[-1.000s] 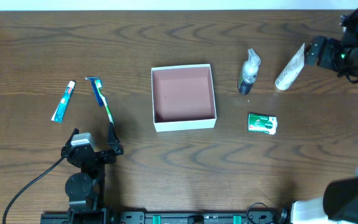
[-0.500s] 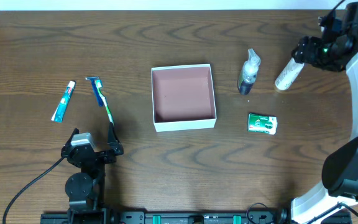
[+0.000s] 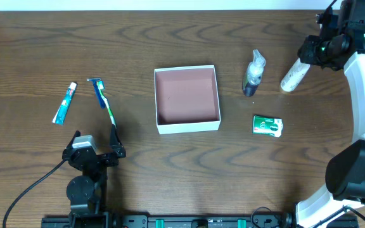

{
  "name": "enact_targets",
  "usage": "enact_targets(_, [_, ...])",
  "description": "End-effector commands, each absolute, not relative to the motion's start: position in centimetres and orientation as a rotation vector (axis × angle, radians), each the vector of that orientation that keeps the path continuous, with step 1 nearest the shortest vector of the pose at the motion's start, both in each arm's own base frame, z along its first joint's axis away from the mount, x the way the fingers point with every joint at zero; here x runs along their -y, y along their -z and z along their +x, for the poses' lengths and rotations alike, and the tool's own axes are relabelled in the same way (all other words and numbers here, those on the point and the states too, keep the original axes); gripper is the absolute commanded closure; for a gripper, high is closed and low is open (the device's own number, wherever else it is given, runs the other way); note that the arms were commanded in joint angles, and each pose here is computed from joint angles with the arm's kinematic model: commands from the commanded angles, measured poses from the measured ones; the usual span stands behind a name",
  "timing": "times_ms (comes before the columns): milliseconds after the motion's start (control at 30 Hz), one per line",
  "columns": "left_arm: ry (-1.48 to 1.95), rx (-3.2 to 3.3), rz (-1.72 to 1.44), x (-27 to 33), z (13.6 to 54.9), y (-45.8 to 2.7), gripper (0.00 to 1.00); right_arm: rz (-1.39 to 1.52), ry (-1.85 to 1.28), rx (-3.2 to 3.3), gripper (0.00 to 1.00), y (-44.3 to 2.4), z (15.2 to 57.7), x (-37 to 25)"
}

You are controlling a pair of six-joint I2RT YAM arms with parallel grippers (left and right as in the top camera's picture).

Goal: Pack container
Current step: 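Move the right gripper to the white Pantene tube and grasp it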

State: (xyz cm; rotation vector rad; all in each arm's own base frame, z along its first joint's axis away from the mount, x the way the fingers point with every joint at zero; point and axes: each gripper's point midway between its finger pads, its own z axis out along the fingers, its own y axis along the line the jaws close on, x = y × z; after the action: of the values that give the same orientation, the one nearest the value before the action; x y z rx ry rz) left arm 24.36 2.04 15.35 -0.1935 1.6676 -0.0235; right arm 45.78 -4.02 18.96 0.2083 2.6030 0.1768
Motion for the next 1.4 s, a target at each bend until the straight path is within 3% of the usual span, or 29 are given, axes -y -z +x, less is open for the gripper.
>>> enact_targets(0, [-0.001,-1.720,-0.191,-2.2,24.3,-13.6,0.02,0.215,-0.133,-2.624,0.66,-18.1,45.6,4.3])
enact_targets(233, [-0.001,-1.720,-0.190,-2.2,24.3,-13.6,0.02,0.234,-0.119,-2.626,0.74,-17.3,45.6,4.5])
enact_targets(400, [-0.001,-1.720,-0.190,-2.2,24.3,-13.6,0.02,0.257,-0.123,-2.635,0.99,-16.4,45.4,4.5])
enact_targets(633, [-0.001,-1.720,-0.190,-2.2,24.3,-13.6,0.02,0.256,-0.112,-2.613,0.99,-17.1,45.6,4.7])
enact_targets(867, [-0.001,-1.720,-0.190,-2.2,24.3,-13.6,0.02,0.274,-0.038,-2.547,0.99,-22.5,44.6,5.4])
enact_targets(1133, [-0.001,-1.720,-0.190,-2.2,24.3,-13.6,0.02,0.275,-0.007,-2.432,0.99,-30.9,40.4,5.1])
enact_targets(1367, [-0.001,-1.719,-0.190,-2.2,24.3,-13.6,0.02,0.217,-0.071,-2.382,0.99,-34.8,35.7,1.9])
